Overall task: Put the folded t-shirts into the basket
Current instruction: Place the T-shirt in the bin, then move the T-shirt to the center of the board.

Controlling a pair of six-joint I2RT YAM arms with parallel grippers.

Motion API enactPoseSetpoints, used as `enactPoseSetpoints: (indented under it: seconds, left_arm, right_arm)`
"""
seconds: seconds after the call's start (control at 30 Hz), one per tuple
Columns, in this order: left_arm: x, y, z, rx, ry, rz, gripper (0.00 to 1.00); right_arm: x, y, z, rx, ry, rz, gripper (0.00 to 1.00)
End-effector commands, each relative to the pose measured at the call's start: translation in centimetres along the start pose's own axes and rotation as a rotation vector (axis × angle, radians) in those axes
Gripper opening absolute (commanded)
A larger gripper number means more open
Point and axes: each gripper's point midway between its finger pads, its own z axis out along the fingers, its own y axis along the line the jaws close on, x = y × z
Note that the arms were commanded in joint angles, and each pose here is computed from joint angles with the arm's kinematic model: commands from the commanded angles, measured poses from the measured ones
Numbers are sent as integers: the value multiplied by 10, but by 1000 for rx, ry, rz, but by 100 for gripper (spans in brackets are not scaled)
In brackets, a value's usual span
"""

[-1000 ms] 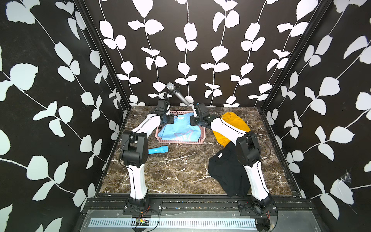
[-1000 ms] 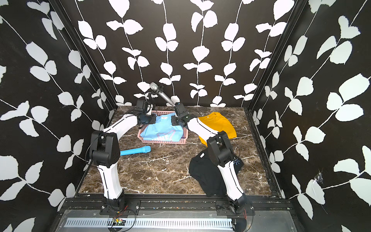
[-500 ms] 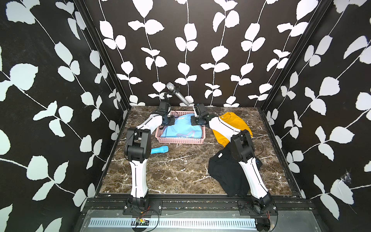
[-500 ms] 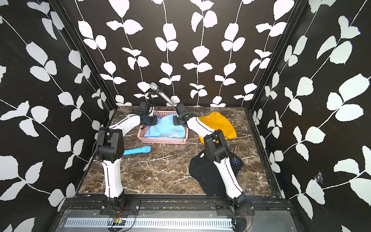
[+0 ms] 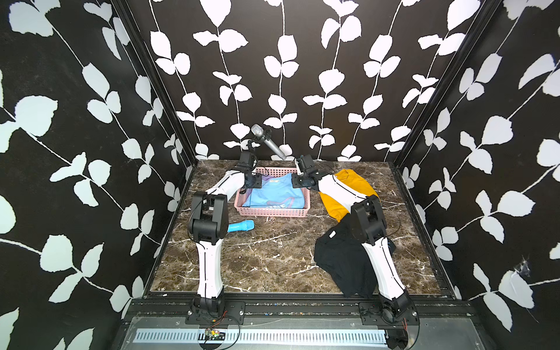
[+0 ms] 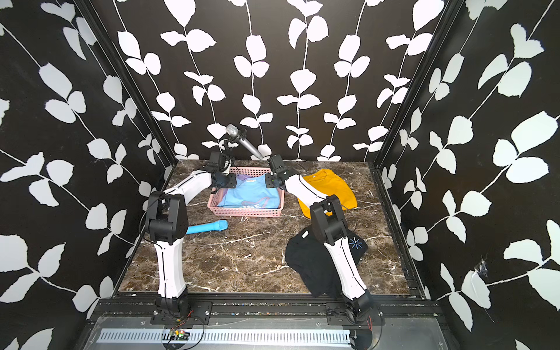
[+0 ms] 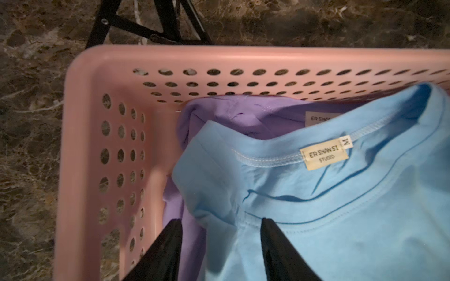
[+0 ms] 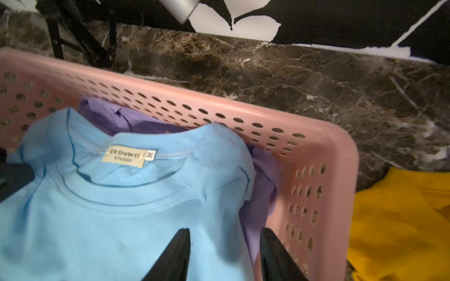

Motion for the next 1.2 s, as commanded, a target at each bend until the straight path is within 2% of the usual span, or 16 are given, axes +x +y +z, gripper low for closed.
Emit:
enactPoseSetpoints:
  seconds: [0.0, 0.2, 0.33, 0.43, 0.5, 0.67, 0.83, 0.93, 1.03, 1.17]
  left_arm:
    - [-20, -1, -41, 8, -70, -7, 58]
    - [-21, -17, -78, 97, -141, -48, 61]
    - [-6, -32, -102, 201, -190, -82, 62]
    - [10, -44, -119, 249, -223, -85, 63]
    - [24, -54, -128, 269, -239, -78, 65]
    - [62, -82, -142, 310, -231, -12, 75]
    - [96, -100, -140, 358, -188, -1, 78]
    - [114, -109, -136, 382, -167, -1, 78]
    - [128, -113, -132, 395, -153, -18, 77]
    - [143, -115, -131, 395, -129, -17, 77]
  right_arm:
    - [-50, 14, -58, -63, -155, -30, 57]
    - [-37, 11, -100, -75, -152, -75, 71]
    - [-4, 1, -126, -56, -95, -99, 79]
    - [31, -9, -149, -40, -39, -95, 83]
    - [70, -19, -158, -26, 25, -76, 84]
    - [164, -38, -193, -8, 167, -12, 85]
    - [245, -33, -209, -59, 333, 80, 84]
    - [277, -18, -211, -125, 385, 114, 84]
    - [304, 7, -209, -257, 437, 173, 83]
    - [319, 24, -201, -304, 465, 195, 82]
